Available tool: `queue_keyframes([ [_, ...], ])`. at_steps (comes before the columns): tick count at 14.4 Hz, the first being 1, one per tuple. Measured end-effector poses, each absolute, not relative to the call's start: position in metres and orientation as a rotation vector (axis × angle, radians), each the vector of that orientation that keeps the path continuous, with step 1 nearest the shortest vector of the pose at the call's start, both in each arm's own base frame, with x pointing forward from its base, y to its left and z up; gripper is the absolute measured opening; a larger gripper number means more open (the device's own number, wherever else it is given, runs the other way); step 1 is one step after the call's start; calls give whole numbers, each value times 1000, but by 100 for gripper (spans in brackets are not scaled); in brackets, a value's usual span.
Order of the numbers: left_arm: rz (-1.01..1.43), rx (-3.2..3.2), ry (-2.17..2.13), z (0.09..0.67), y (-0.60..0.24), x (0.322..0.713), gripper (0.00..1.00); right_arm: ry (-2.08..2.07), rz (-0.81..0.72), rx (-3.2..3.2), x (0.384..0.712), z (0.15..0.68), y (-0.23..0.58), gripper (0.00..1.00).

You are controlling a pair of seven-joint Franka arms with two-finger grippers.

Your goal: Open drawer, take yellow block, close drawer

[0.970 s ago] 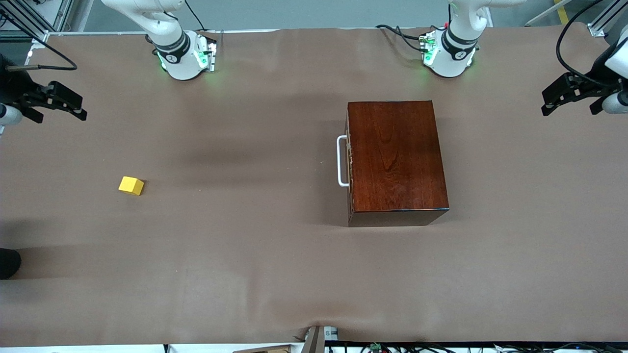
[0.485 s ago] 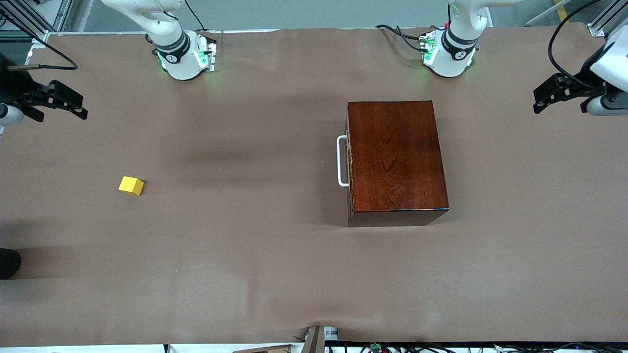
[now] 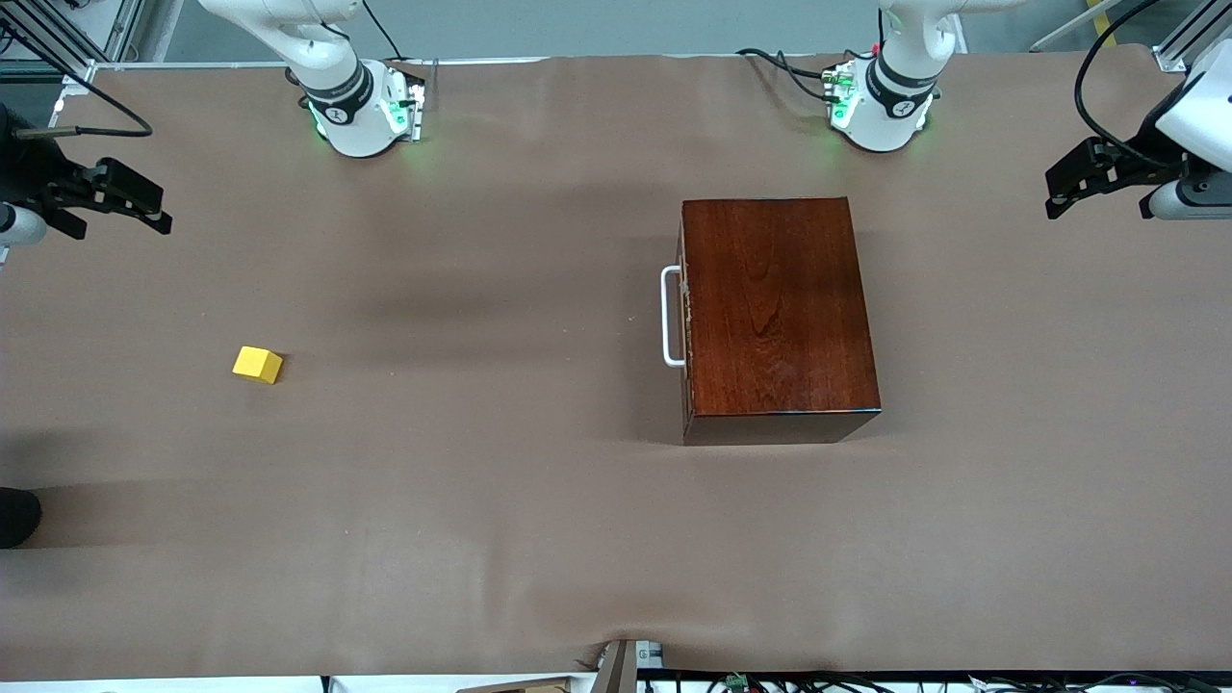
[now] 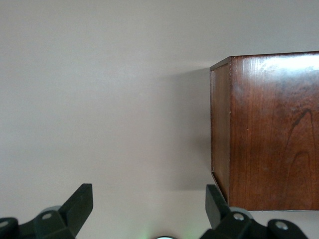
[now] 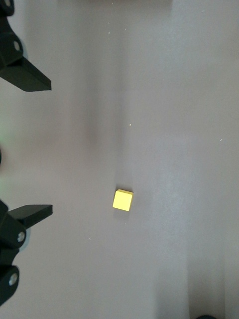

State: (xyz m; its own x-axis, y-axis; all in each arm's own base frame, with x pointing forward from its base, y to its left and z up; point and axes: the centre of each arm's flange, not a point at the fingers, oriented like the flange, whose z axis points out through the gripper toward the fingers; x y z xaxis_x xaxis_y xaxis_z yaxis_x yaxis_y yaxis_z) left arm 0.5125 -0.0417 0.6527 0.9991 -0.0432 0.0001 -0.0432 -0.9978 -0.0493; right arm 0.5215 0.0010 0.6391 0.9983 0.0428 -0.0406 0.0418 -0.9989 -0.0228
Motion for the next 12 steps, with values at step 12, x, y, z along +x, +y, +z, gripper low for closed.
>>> queue_keyframes([
  [12, 40, -3085, 119, 650, -60, 508, 100, -62, 74, -3118, 521, 639, 0, 100],
])
